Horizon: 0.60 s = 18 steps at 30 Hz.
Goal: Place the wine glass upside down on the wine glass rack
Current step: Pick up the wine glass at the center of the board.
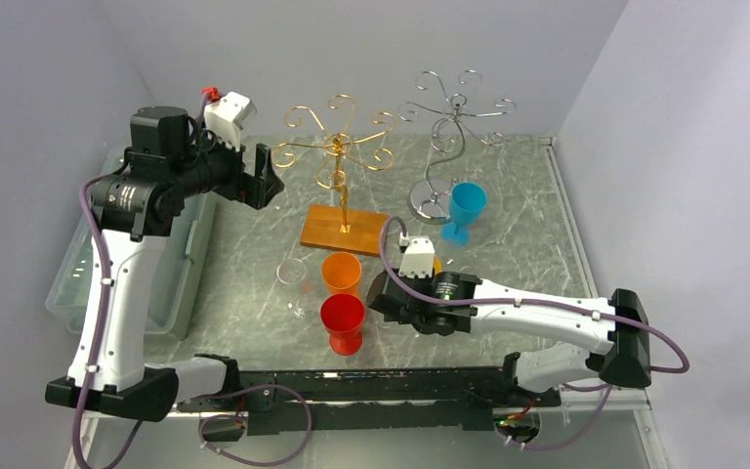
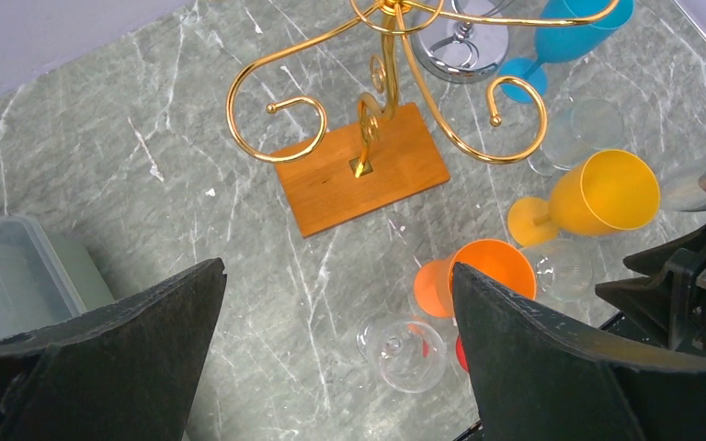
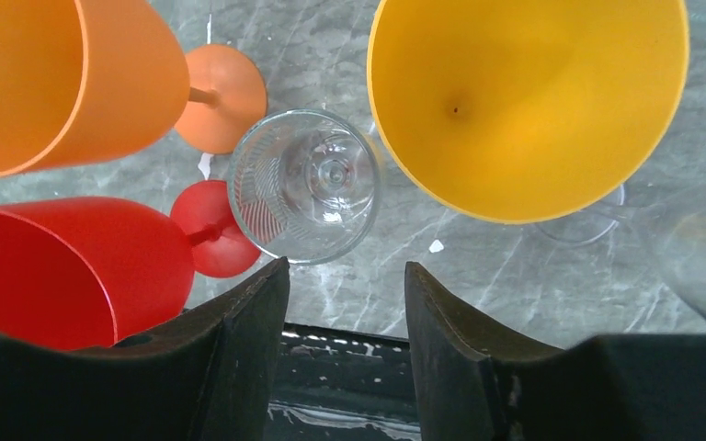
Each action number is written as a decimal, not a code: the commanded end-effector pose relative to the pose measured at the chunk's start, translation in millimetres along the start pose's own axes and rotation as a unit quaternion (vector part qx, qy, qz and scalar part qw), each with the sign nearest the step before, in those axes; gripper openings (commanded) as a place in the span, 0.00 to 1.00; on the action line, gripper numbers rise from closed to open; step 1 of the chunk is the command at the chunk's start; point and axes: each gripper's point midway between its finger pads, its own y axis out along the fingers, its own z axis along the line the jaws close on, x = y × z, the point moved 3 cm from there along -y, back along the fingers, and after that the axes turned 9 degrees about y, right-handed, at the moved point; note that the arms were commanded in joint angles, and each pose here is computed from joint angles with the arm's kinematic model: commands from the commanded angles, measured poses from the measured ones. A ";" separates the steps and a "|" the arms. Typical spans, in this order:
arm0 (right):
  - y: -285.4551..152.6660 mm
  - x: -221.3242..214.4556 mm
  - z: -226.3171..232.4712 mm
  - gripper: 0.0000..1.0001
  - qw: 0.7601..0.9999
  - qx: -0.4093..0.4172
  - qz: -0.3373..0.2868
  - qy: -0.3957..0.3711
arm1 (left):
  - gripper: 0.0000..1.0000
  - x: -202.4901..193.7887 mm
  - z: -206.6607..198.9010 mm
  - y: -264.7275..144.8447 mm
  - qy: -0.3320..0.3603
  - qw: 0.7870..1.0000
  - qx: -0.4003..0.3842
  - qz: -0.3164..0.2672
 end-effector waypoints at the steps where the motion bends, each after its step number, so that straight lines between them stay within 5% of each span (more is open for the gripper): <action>1: 10.1 3.1 11.4 0.51 0.998 0.003 -0.030 0.057 | 1.00 6.5 -6.0 -11.5 0.016 1.000 -0.008 -0.025; 18: 45.4 -1.3 3.2 0.46 0.993 -0.042 -0.082 0.073 | 0.99 4.6 -8.9 -14.1 0.028 0.999 -0.019 -0.019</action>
